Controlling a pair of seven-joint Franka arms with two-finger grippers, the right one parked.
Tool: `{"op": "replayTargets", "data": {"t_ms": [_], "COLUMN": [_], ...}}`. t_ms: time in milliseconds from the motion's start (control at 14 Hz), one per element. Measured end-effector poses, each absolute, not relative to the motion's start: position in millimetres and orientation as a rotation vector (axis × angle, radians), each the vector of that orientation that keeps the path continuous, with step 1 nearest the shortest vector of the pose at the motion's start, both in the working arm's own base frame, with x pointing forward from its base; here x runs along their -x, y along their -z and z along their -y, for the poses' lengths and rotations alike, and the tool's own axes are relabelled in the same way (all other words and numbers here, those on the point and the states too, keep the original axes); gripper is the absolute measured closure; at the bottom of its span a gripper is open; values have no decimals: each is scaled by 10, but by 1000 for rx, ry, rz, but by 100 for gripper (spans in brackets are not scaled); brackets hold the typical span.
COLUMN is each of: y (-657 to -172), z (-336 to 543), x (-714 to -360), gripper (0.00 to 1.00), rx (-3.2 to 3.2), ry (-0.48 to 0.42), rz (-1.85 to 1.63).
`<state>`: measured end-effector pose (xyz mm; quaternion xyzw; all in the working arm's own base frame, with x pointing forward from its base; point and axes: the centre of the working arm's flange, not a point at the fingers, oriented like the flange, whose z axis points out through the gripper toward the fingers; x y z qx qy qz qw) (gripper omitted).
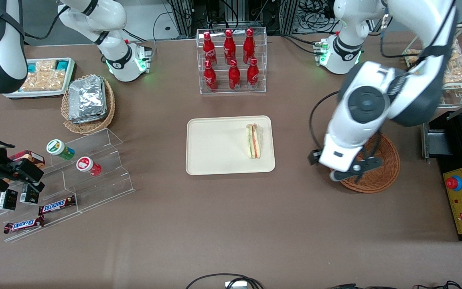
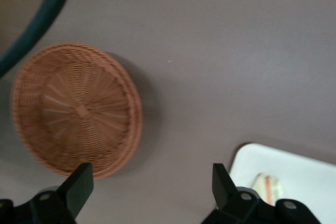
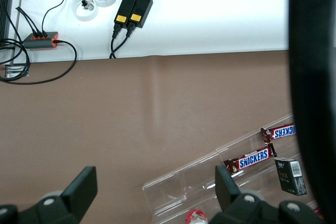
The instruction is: Place sandwich from basket to tray
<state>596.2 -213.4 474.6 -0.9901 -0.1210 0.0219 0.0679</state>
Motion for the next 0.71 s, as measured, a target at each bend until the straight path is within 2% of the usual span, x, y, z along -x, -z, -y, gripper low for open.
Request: {"op": "replayTargets", "data": {"t_ms": [429, 714], "y": [-5618, -5990], "z": [819, 480], "x": [-5771, -5567], "gripper": [0, 0], "rx": [3071, 3101], "ry": [-158, -135], "rz": [117, -42]}}
